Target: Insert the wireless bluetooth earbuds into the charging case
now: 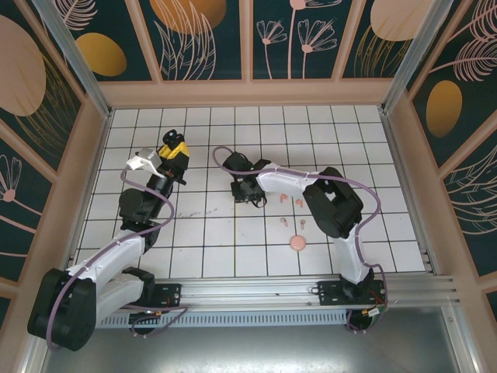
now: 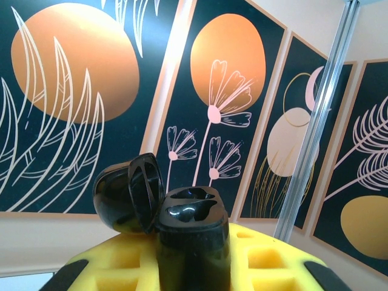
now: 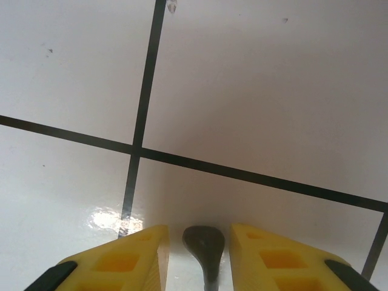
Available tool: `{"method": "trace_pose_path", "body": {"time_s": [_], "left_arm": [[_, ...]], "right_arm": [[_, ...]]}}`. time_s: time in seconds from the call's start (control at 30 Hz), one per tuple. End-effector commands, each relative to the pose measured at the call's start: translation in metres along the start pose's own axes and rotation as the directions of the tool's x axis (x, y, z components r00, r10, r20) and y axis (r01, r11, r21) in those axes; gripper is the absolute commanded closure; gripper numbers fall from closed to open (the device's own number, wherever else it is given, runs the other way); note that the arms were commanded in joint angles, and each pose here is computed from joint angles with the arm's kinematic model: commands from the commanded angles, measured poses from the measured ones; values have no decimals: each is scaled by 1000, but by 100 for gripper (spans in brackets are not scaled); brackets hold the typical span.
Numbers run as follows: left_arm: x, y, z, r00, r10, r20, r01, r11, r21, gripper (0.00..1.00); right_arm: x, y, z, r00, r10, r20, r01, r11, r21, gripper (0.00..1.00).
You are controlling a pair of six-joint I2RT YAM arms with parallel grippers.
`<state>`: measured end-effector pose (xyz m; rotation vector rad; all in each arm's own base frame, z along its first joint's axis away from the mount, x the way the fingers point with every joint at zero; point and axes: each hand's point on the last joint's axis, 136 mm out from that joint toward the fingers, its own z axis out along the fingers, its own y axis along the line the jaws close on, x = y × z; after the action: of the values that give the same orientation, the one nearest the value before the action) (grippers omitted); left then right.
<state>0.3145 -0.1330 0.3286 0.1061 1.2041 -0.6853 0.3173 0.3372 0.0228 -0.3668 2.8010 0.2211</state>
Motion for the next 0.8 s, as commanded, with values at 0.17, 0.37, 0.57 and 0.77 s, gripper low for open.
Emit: {"method": "trace_pose_path", "body": {"time_s": [0.17,0.37,0.57,0.77], "left_arm": [[-15,-10,3,999,-13,49,11,999,48,100],[-15,-12,4,999,-16,48,13,998,60,100],[-12,-15,4,999,-17,36,14,997,77,100],[-9,-18,2,1000,-11,23,9,995,96,100]], "right_arm": [[10,-1,10,999,-28,-28,30,998,52,68],[12,-1,14,999,-30,-32,32,998,59,71],[10,-1,13,999,-30,-24,31,998,59,73],[7,2,15,999,-26,-18,27,999,46,71]]}}
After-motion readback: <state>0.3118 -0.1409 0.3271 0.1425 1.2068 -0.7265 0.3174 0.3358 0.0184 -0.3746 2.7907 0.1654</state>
